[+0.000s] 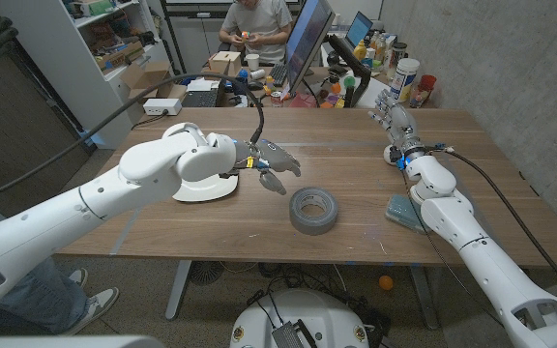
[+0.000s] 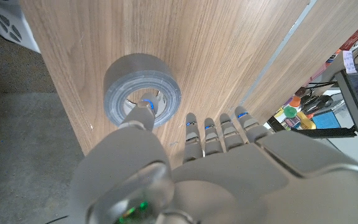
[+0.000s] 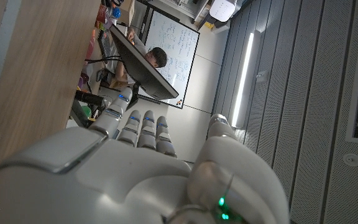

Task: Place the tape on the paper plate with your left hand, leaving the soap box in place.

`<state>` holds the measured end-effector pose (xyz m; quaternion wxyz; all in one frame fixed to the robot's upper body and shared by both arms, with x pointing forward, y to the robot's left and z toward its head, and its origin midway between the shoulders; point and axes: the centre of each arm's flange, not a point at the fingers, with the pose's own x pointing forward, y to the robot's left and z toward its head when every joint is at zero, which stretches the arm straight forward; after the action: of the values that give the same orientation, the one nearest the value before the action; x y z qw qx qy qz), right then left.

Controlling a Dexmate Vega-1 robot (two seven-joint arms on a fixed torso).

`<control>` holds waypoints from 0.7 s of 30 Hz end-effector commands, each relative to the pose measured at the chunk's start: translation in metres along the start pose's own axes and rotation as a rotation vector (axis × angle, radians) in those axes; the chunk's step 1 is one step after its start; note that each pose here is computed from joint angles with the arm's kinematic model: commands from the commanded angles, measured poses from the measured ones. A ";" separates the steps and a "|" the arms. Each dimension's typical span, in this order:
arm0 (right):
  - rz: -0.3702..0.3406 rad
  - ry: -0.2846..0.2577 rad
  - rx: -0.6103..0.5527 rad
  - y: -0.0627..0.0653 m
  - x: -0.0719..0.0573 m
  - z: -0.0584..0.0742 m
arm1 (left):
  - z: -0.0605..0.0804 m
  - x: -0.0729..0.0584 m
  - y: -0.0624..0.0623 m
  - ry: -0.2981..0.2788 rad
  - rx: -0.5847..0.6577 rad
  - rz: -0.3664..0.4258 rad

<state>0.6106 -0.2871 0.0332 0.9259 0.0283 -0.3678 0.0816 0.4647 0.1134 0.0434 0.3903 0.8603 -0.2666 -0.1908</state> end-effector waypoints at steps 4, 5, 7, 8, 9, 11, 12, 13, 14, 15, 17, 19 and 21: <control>0.009 0.021 0.018 0.002 0.009 -0.005 | 0.014 0.008 0.003 0.030 0.147 -0.151; 0.010 0.021 0.017 0.002 0.010 -0.005 | 0.014 0.009 0.003 0.034 0.150 -0.158; 0.015 0.021 0.014 0.002 0.012 -0.004 | 0.016 0.010 0.003 0.037 0.154 -0.169; 0.015 0.022 0.017 0.002 0.013 -0.004 | 0.017 0.011 0.002 0.040 0.156 -0.171; 0.014 0.023 0.018 0.002 0.013 -0.004 | 0.018 0.012 0.001 0.042 0.157 -0.166; 0.015 0.022 0.018 0.002 0.014 -0.004 | 0.021 0.014 0.000 0.045 0.163 -0.154; 0.016 0.023 0.017 0.002 0.015 -0.004 | 0.022 0.015 -0.002 0.047 0.165 -0.144; 0.019 0.021 0.015 0.002 0.015 -0.004 | 0.022 0.016 -0.003 0.048 0.163 -0.138; 0.015 0.022 0.018 0.001 0.015 -0.004 | 0.023 0.017 -0.003 0.048 0.158 -0.134; 0.018 0.021 0.017 0.001 0.015 -0.004 | 0.023 0.019 -0.004 0.046 0.150 -0.126; 0.018 0.020 0.016 0.001 0.015 -0.004 | 0.024 0.020 -0.005 0.051 0.143 -0.079; 0.015 0.018 0.018 0.000 0.014 -0.004 | 0.026 0.022 -0.007 0.053 0.157 -0.040; 0.010 0.018 0.020 -0.001 0.013 -0.004 | 0.028 0.025 -0.008 0.041 0.162 -0.028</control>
<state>0.6220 -0.2839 0.0384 0.9286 0.0322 -0.3583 0.0908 0.4663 0.0945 0.0270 0.3219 0.9031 -0.2218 -0.1780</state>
